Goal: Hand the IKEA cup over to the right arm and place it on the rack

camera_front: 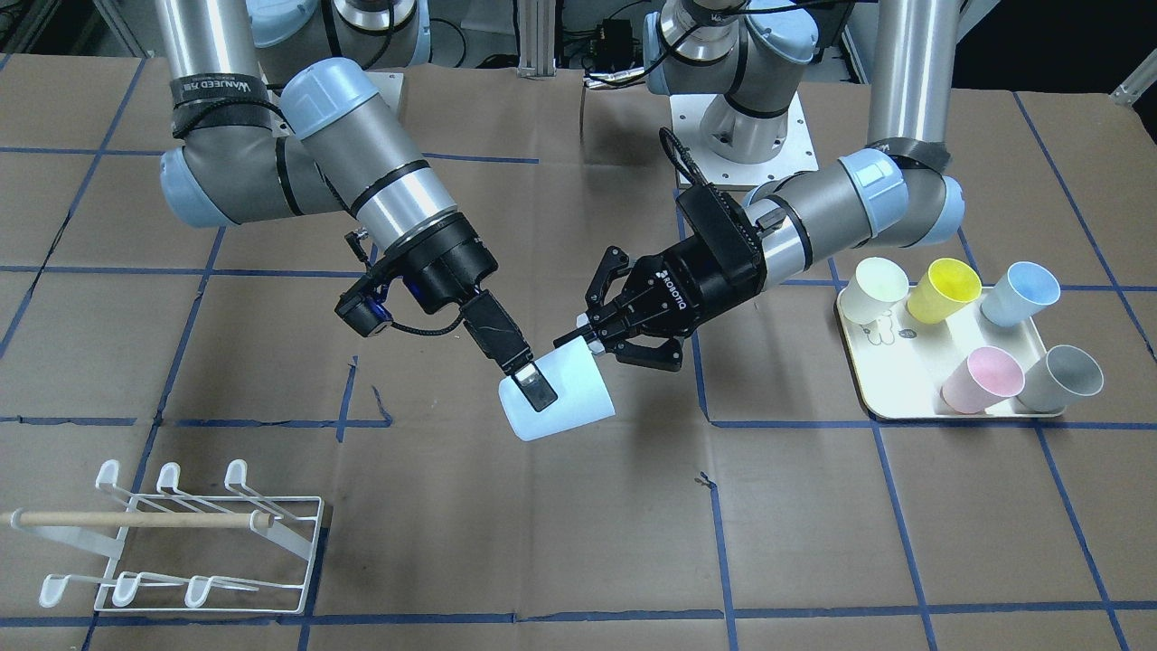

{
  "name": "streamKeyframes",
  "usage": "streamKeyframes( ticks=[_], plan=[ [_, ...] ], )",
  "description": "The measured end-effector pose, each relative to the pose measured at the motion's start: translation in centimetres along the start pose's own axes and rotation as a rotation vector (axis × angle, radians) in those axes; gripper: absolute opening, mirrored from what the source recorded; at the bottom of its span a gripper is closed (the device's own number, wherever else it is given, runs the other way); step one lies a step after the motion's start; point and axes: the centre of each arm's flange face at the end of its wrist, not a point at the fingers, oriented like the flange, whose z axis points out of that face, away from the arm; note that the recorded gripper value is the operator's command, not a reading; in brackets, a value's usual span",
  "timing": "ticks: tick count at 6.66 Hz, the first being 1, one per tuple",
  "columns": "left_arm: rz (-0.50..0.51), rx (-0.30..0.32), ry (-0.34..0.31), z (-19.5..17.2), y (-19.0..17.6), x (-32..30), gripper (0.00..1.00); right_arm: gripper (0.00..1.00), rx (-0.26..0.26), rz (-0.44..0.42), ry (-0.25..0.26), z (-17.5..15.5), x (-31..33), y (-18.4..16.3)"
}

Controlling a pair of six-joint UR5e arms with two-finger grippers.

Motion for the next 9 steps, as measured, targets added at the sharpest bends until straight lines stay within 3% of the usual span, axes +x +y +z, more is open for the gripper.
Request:
streamKeyframes(
  ticks=[1,2,3,5,7,8,9],
  plan=[
    [0.0,0.0,0.0,0.0,0.0,0.0,0.08,0.91,0.0,0.0,0.0,0.08,0.03,-0.01],
    [-0.001,0.0,0.0,0.0,-0.01,-0.01,0.08,0.75,0.0,-0.001,0.0,0.1,0.03,0.0],
    [-0.001,0.0,0.0,-0.01,-0.05,-0.02,0.09,0.68,-0.001,-0.002,-0.001,0.1,0.01,0.0],
    [0.0,0.0,-0.001,-0.02,-0.11,0.0,0.21,0.61,-0.002,-0.005,-0.004,0.05,-0.04,0.03],
    [-0.003,0.001,-0.003,-0.04,-0.3,-0.09,0.67,0.6,-0.003,-0.008,-0.006,0.01,-0.07,0.09],
    [-0.003,0.001,-0.007,-0.03,-0.42,-0.23,0.82,0.59,-0.003,-0.009,-0.008,-0.03,-0.15,0.1],
    [-0.003,0.0,-0.012,0.0,-0.47,-0.37,0.91,0.58,-0.003,-0.01,-0.01,-0.09,-0.24,0.1]
  ],
)
